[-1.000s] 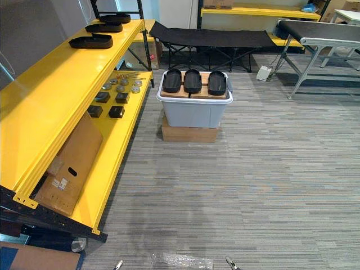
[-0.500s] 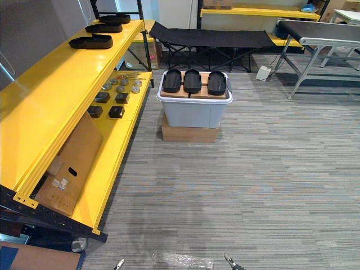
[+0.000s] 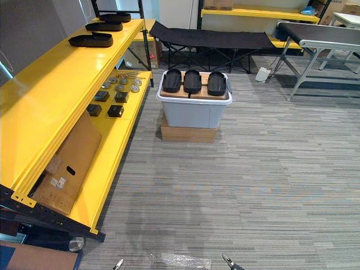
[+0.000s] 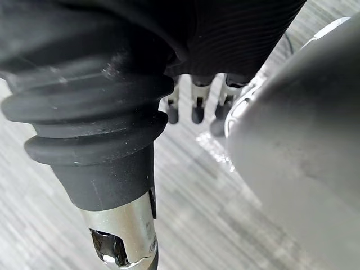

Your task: Walk over and take plastic housings, then place them on the shelf

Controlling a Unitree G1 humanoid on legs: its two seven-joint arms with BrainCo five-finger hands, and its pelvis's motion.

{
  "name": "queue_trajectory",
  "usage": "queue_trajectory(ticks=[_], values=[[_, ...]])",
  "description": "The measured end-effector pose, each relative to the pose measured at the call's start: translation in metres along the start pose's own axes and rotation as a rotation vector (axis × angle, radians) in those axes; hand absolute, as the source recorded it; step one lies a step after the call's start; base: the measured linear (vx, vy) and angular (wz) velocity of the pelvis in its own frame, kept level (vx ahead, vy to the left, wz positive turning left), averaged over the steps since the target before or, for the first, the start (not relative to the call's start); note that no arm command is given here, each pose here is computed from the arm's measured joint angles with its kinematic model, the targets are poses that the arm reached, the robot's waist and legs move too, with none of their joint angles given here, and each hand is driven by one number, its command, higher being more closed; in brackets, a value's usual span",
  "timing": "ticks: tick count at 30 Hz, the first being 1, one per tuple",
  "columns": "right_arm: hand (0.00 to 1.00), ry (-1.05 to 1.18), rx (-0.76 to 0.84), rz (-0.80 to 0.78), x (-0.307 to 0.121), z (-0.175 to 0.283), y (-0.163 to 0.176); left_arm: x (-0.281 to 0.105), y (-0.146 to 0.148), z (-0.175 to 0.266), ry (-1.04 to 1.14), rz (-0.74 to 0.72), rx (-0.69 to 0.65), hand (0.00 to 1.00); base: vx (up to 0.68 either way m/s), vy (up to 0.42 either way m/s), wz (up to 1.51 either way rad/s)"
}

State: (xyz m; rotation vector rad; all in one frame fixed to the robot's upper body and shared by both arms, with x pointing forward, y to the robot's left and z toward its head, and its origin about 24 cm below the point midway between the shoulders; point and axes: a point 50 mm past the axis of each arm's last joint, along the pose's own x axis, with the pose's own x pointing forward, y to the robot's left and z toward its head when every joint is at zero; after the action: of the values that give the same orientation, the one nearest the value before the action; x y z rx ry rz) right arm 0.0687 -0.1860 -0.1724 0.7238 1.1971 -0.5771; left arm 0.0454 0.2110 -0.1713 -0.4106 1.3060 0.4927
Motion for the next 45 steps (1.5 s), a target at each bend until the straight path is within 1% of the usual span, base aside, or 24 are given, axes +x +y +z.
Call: queue_trajectory(ticks=[3, 4, 6, 10, 13, 15, 17, 18, 19, 20, 22, 24, 26, 28, 30, 33, 36, 38, 40, 42, 44, 45], values=[[0.0, -0.014, -0.01, 0.0, 0.0, 0.004, -0.001, 0.0, 0.0, 0.003, -0.004, 0.004, 0.073, 0.0, -0.05, 0.007, 0.16], [0.0, -0.059, -0.009, -0.005, -0.002, 0.014, -0.004, 0.001, -0.005, 0.005, 0.0, -0.007, 0.134, 0.0, -0.03, 0.043, 0.25], [0.0, -0.126, 0.013, 0.015, -0.003, 0.028, -0.002, 0.001, -0.008, 0.013, -0.014, -0.014, 0.215, 0.0, -0.01, 0.072, 0.18], [0.0, -0.122, 0.052, 0.085, -0.002, 0.023, 0.008, 0.0, 0.0, 0.026, -0.009, 0.006, 0.231, 0.0, 0.13, 0.047, 0.04], [0.0, -0.078, 0.093, 0.071, -0.001, 0.013, 0.003, 0.001, -0.004, 0.028, -0.013, -0.013, 0.204, 0.0, 0.26, -0.069, -0.1], [0.0, -0.007, 0.112, 0.036, -0.002, -0.001, -0.009, 0.001, -0.008, 0.03, -0.034, -0.052, 0.121, 0.0, 0.28, -0.128, 0.04], [0.0, 0.045, 0.138, -0.009, -0.005, -0.014, -0.023, 0.0, -0.016, 0.029, -0.051, -0.117, -0.069, 0.0, 0.26, -0.145, 0.16], [0.0, 0.04, 0.133, -0.03, -0.007, -0.012, -0.032, 0.0, -0.024, 0.022, -0.042, -0.159, -0.214, 0.0, 0.49, -0.255, 0.16], [0.0, 0.033, 0.101, -0.047, -0.008, -0.008, -0.037, 0.0, -0.033, 0.013, -0.025, -0.178, -0.305, 0.0, 0.53, -0.248, 0.11], [0.0, 0.031, 0.083, -0.05, -0.007, -0.006, -0.037, 0.0, -0.035, 0.013, -0.034, -0.174, -0.349, 0.0, 0.51, -0.286, 0.06], [0.0, -0.008, 0.04, -0.025, -0.005, 0.006, -0.027, -0.001, -0.034, 0.024, -0.081, -0.196, -0.466, 0.0, 0.41, -0.282, 0.23], [0.0, -0.03, -0.045, -0.044, -0.006, 0.015, -0.03, -0.002, -0.035, 0.025, -0.099, -0.2, -0.52, 0.0, 0.43, -0.214, 0.2], [0.0, -0.047, -0.081, -0.051, -0.006, 0.021, -0.03, -0.002, -0.034, 0.021, -0.092, -0.2, -0.519, 0.0, 0.42, -0.122, -0.32], [0.0, -0.113, -0.133, 0.02, -0.002, 0.041, 0.0, -0.002, -0.033, 0.004, -0.046, -0.188, -0.501, 0.0, 0.43, 0.018, -0.77], [0.0, -0.168, -0.166, 0.067, -0.001, 0.054, 0.019, -0.003, -0.027, -0.008, -0.024, -0.175, -0.505, 0.0, 0.38, 0.137, -0.49], [0.0, -0.181, -0.198, 0.104, -0.001, 0.052, 0.031, -0.003, -0.018, -0.021, 0.011, -0.155, -0.471, 0.0, 0.38, 0.208, 0.08], [0.0, -0.18, -0.215, 0.131, 0.0, 0.053, 0.044, -0.003, -0.01, -0.011, -0.014, -0.142, -0.426, 0.0, 0.48, 0.19, 0.15], [0.0, -0.161, -0.205, 0.114, 0.0, 0.049, 0.038, -0.002, -0.009, -0.006, -0.033, -0.137, -0.411, 0.0, 0.35, 0.173, 0.05], [0.0, -0.135, -0.198, 0.102, 0.0, 0.04, 0.032, -0.002, -0.009, 0.001, -0.057, -0.134, -0.355, 0.0, 0.37, 0.176, -0.03], [0.0, -0.163, -0.193, 0.097, -0.001, 0.043, 0.028, -0.002, -0.006, 0.01, -0.104, -0.117, -0.335, 0.0, 0.45, 0.111, 0.06], [0.0, -0.181, -0.227, 0.092, -0.002, 0.048, 0.026, -0.002, -0.015, 0.028, -0.163, -0.129, -0.31, 0.0, 0.42, 0.026, 0.28], [0.0, -0.195, -0.21, 0.096, -0.002, 0.048, 0.027, -0.004, -0.027, 0.053, -0.237, -0.166, -0.303, 0.0, 0.4, -0.06, 0.54]])
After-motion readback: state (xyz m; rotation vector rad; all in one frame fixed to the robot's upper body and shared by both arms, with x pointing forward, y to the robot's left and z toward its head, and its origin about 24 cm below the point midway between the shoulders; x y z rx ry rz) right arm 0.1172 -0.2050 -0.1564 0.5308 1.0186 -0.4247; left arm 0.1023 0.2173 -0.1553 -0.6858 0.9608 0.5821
